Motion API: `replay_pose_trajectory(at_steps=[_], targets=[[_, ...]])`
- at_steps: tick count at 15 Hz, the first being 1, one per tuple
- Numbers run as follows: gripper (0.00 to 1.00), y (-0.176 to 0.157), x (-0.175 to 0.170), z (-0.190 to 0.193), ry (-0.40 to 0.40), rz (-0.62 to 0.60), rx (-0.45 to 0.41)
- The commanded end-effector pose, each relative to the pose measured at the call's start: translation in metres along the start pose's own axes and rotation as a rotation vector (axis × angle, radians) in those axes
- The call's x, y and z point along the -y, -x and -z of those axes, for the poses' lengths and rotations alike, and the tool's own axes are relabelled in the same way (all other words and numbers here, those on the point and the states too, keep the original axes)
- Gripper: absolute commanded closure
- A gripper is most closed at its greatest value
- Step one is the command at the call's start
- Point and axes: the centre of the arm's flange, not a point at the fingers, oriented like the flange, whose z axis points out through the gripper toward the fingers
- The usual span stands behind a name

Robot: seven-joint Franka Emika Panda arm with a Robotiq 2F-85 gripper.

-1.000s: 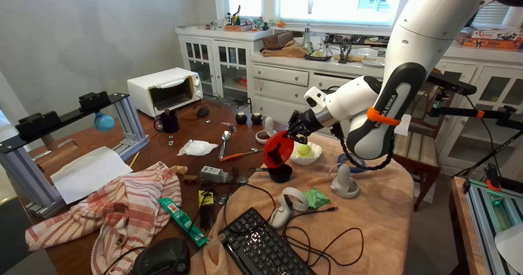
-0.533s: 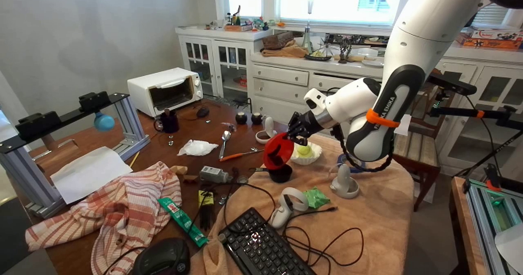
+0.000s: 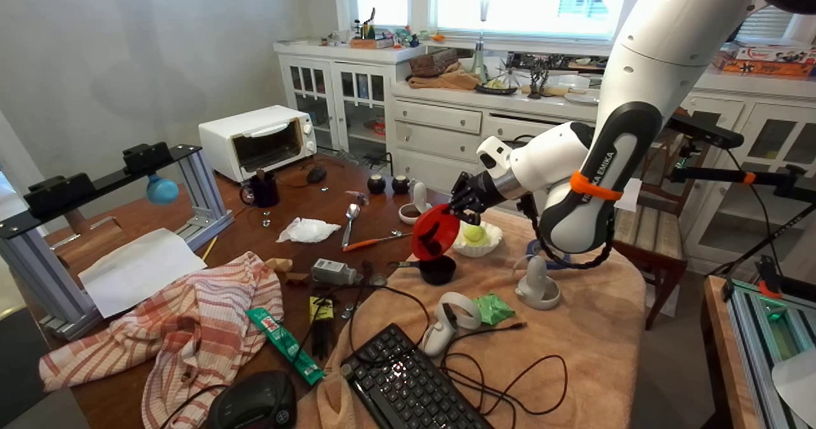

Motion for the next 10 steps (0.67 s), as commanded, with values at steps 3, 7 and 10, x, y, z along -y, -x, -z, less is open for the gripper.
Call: replay_pose_trajectory(at_steps=[3,7,10], targets=[[0.99,0.0024,0.0125,0.0026,0.021,0.011,0.000],[0.99,0.0014,0.0155,0.0039,0.041,0.029,0.004],[0.99,0.0000,0.0162,0.0045,0.028,0.040,-0.001]])
